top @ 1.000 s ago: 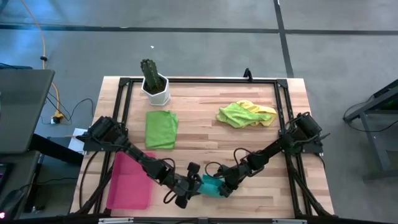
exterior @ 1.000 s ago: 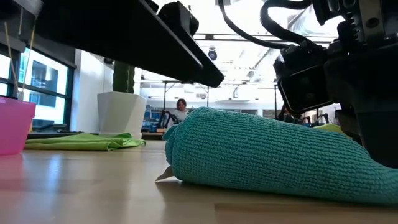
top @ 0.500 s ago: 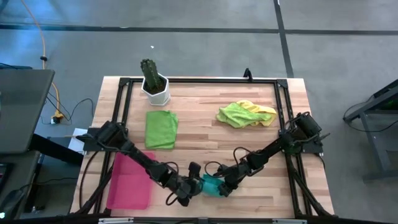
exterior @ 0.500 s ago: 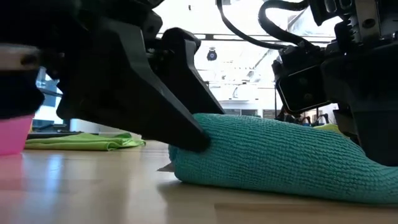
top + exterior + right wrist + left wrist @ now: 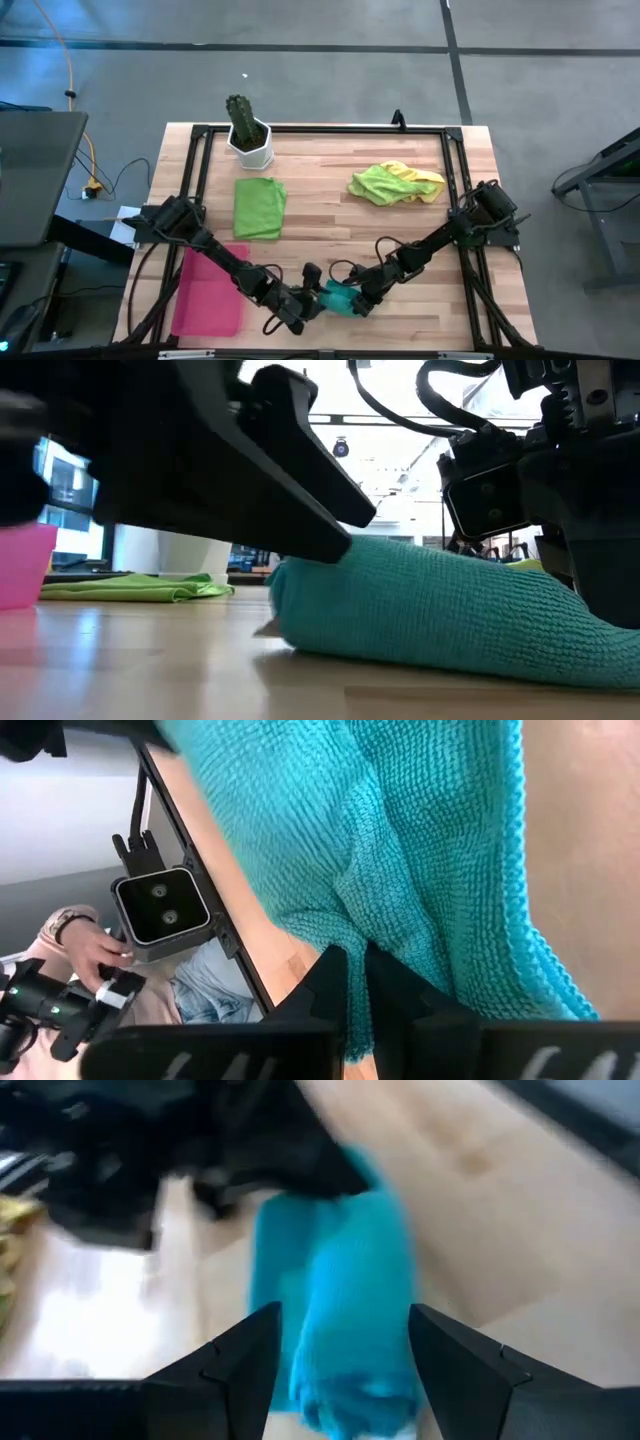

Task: Roll microfiber towels into tight, uniform cylinder then place into a basket
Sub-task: Roll the blue towel

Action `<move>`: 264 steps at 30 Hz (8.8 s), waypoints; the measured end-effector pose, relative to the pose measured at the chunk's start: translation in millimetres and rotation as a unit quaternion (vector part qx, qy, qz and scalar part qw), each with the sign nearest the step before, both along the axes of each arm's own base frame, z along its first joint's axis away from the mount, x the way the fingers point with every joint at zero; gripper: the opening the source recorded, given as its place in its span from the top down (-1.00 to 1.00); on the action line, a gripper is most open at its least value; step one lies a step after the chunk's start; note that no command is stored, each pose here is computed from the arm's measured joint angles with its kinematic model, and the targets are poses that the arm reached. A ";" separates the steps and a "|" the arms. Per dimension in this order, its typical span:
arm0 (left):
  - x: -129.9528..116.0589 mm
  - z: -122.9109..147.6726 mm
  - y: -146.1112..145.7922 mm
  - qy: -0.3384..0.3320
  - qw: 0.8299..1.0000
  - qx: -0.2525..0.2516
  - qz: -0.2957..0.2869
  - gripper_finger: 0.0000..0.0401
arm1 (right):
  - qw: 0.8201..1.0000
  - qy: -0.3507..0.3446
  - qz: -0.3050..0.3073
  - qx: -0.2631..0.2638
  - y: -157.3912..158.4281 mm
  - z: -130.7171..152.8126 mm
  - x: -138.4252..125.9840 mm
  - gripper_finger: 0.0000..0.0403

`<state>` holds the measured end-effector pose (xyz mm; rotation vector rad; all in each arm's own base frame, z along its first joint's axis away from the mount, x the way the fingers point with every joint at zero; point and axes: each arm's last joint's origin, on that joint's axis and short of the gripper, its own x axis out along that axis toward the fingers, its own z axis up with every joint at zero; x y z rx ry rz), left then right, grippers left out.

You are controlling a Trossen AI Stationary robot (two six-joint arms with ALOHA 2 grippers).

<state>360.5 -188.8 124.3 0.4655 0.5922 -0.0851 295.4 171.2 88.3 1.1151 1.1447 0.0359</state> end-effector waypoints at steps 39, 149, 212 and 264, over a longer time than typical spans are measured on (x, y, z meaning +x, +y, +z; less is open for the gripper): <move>10.8 -34.4 10.5 0.075 0.961 -0.256 0.074 0.50 | 0.957 -0.169 0.194 -0.130 -0.4 8.4 -0.6 0.55; -11.8 24.3 -9.1 0.006 0.997 -0.079 -0.004 0.29 | 0.994 -0.054 0.089 -0.026 -30.8 15.3 8.8 0.98; 2.5 -30.0 5.3 0.136 0.862 -0.442 0.208 0.91 | 0.938 -0.210 0.252 -0.109 -53.4 25.5 17.4 0.43; 8.9 -29.4 16.8 0.153 0.817 -0.502 0.238 0.92 | 0.756 -0.418 0.342 -0.369 11.2 71.5 -11.7 0.38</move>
